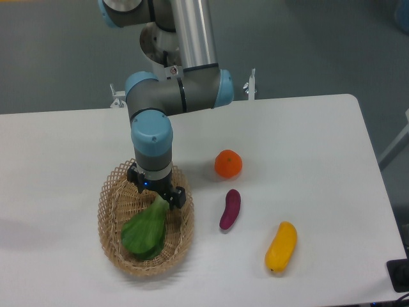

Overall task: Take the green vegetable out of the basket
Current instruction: 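Lower the gripper onto the bok choy stem and close it, then lift the bok choy out of the basket and raise it away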

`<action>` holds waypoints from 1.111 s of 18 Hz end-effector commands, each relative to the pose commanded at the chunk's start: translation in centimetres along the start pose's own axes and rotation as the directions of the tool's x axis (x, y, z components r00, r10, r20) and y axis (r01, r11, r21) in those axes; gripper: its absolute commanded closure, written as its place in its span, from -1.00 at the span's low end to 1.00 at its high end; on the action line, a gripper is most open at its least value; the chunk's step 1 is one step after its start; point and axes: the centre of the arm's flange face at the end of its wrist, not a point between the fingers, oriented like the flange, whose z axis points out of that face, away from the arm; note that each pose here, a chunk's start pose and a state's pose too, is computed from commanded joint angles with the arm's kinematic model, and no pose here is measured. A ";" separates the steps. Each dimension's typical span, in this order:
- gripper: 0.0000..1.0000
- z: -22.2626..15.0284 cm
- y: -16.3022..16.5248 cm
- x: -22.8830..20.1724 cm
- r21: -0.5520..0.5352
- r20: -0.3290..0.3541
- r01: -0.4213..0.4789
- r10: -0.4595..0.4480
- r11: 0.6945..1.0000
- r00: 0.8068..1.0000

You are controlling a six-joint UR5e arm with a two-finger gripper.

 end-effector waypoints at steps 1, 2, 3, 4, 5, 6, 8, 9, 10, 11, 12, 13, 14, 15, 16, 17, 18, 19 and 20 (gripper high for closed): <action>-0.83 0.1 0.1 -0.1 -0.010 0.009 0.002 -0.002 1.000 1.000; -0.62 0.0 0.1 -0.1 -0.010 0.012 0.003 -0.003 1.000 1.000; -0.39 0.0 0.1 -0.1 -0.010 0.012 0.003 -0.003 1.000 1.000; -0.10 -0.1 0.1 -0.1 -0.010 0.014 0.003 -0.003 1.000 1.000; 0.10 -0.2 0.1 -0.2 -0.008 0.014 0.005 -0.004 1.000 1.000; 0.23 -0.3 0.2 -0.2 -0.008 0.016 0.004 -0.004 1.000 1.000; 0.46 -0.4 0.1 -0.2 -0.005 0.018 0.004 -0.004 1.000 1.000; 0.50 -0.7 0.0 -0.3 -0.001 0.022 0.006 -0.006 1.000 1.000; 0.50 -0.8 0.0 -0.3 0.001 0.022 0.005 -0.006 1.000 1.000; 0.50 -1.0 -0.2 -0.4 0.006 0.026 0.005 -0.005 1.000 1.000; 0.50 -1.3 -0.3 -0.5 0.009 0.029 0.005 -0.005 1.000 1.000; 0.50 -1.4 -0.3 -0.5 0.011 0.030 0.005 -0.005 1.000 1.000; 0.50 -1.5 -0.4 -0.5 0.013 0.032 0.005 -0.005 1.000 0.999; 0.51 -1.6 -0.3 -0.6 0.015 0.034 0.006 -0.006 1.000 0.999; 0.53 -1.7 -0.4 -0.7 0.021 0.039 0.004 -0.005 1.000 0.999; 0.54 -1.9 -0.5 -0.7 0.030 0.047 0.002 -0.003 1.000 0.999; 0.54 -2.4 -0.6 -0.8 0.040 0.056 -0.004 0.002 0.999 0.998; 0.54 -2.8 -0.6 -1.0 0.047 0.063 -0.008 0.005 0.999 0.998; 0.54 -3.5 -0.6 -1.2 0.057 0.073 -0.009 0.005 0.998 0.997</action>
